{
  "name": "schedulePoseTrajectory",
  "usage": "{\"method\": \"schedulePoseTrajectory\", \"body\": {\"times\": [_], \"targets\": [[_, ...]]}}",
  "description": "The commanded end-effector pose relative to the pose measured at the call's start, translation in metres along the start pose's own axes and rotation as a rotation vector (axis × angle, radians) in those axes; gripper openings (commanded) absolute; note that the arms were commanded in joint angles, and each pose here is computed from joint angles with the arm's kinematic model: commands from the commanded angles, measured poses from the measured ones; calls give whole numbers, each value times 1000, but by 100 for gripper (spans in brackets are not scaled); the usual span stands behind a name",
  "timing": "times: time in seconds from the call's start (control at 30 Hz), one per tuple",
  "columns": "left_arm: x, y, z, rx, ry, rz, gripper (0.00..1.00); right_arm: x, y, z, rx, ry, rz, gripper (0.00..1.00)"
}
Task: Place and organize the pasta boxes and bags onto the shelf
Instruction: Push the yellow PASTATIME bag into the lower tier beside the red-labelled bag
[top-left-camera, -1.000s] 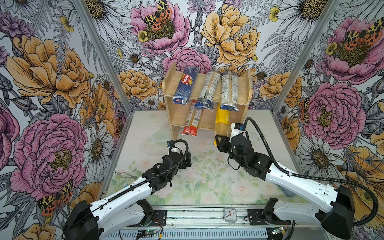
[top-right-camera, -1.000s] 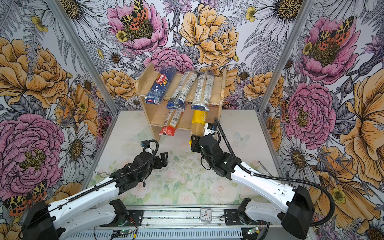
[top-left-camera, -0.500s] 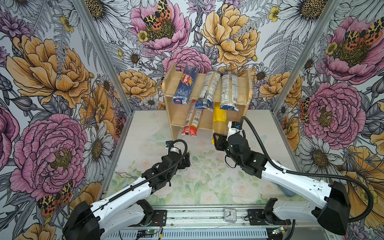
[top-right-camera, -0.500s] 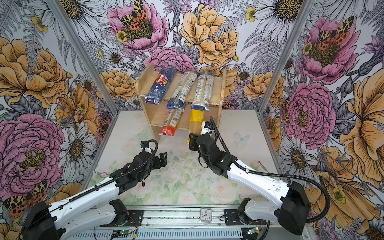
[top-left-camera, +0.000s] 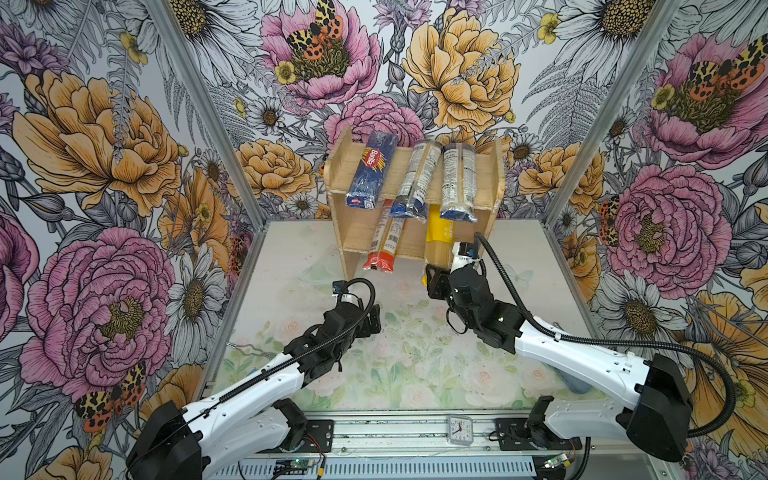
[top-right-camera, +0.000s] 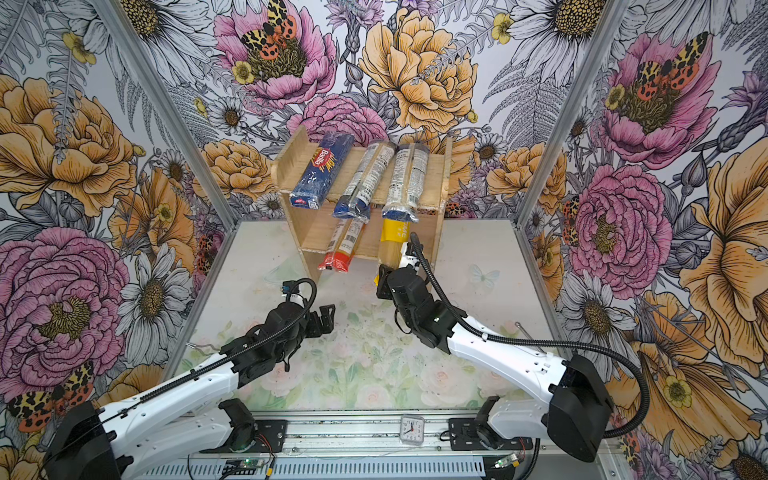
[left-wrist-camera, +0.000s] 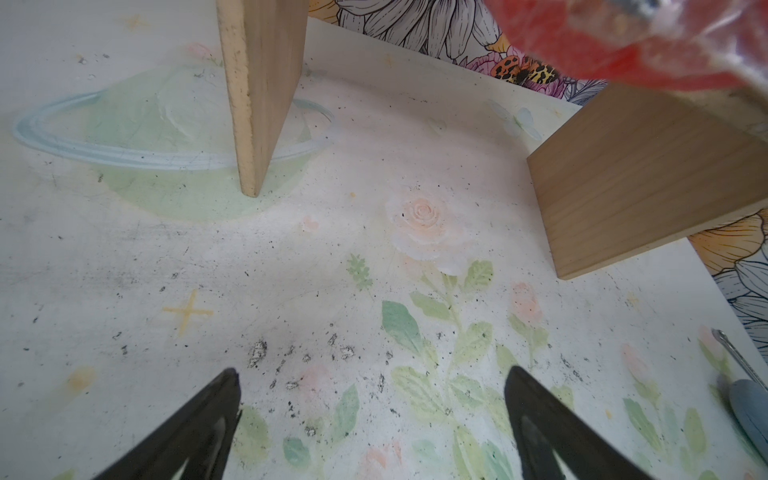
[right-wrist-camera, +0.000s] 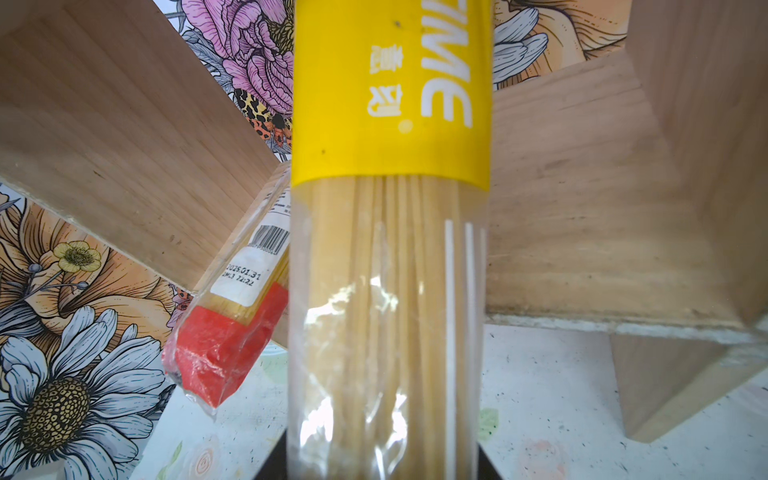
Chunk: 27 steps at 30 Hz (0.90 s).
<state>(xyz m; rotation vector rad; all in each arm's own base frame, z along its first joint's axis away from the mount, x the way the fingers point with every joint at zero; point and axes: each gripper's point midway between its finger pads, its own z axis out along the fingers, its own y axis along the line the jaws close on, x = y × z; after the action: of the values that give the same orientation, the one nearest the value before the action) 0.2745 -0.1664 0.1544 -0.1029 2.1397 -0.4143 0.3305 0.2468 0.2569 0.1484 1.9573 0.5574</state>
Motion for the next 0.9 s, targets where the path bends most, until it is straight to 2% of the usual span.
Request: {"method": "schedulePoseTrajectory", "body": {"times": [0.0,0.87], "targets": [[0,-1,2,13,1,13,99,-69,31,-15,-89,-216,82,0],[0,3,1,12,2,7,99,-62,26,0,-39,-221,110,0]]}}
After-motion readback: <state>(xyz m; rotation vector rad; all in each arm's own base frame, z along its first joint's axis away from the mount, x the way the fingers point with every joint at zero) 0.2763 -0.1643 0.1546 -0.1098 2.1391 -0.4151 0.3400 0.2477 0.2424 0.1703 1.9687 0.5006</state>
